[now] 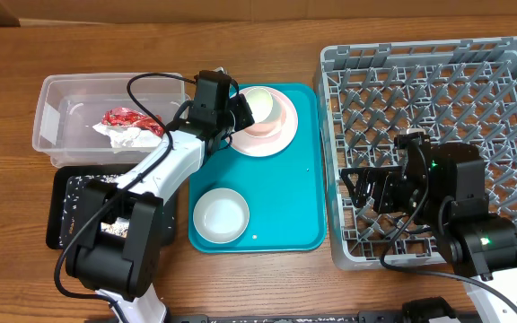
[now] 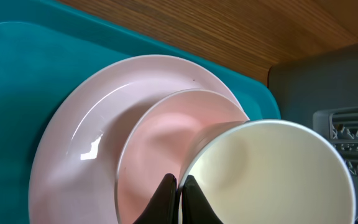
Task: Sort waste into correct bins and load items into the dishwasher
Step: 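Grasp the white cup with the left gripper and lift it, then bring the white cup toward the right gripper above the rack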
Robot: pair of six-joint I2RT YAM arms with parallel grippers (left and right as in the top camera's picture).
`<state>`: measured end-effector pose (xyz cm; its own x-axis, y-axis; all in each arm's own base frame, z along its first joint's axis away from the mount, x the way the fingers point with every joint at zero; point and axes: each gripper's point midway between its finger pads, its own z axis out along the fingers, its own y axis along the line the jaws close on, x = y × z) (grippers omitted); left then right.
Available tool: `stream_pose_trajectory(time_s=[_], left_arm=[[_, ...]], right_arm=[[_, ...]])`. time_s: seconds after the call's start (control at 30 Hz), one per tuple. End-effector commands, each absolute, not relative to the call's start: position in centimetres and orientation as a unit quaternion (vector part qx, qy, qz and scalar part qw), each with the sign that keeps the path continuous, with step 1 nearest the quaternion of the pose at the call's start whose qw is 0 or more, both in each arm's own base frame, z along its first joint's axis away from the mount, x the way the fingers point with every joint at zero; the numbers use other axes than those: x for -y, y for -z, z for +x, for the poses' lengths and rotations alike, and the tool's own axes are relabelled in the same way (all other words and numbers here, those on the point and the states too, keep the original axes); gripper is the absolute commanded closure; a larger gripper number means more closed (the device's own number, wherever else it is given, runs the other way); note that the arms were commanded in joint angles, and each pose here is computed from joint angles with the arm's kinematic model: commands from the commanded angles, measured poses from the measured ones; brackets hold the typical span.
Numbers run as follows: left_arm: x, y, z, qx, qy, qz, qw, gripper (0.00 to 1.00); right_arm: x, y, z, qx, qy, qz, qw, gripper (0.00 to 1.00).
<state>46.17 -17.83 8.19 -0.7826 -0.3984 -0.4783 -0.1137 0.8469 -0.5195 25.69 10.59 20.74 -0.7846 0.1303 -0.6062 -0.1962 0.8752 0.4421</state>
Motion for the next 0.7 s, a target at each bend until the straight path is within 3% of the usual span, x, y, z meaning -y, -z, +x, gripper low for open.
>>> stream_pose_trajectory(time_s=[0.0,0.17,0.33,0.5,0.67], left_arm=[[18.0,-8.2,46.4,-0.912,0.243,-0.14,0.298,0.96],[18.2,-11.8,46.8,-0.897,0.287,-0.129,0.31,0.96],[19.6,-19.9,44.9,-0.849,0.436,-0.076,0.289,0.96],[21.1,-26.2,39.4,-0.784,0.592,0.012,0.188,0.96],[21.9,-29.5,33.4,-0.71,0.689,0.124,0.073,0.96]], right_arm=[[-10.7,-22.0,26.0,-0.904,-0.255,-0.022,0.343,0.0],[-10.8,-23.2,26.3,-0.894,-0.258,-0.027,0.364,0.0],[-11.0,-26.3,26.4,-0.876,-0.268,-0.038,0.398,0.0],[-13.5,-29.0,25.1,-0.846,-0.335,-0.103,0.402,0.0],[-16.2,-30.9,23.0,-0.799,-0.401,-0.2,0.402,0.0]])
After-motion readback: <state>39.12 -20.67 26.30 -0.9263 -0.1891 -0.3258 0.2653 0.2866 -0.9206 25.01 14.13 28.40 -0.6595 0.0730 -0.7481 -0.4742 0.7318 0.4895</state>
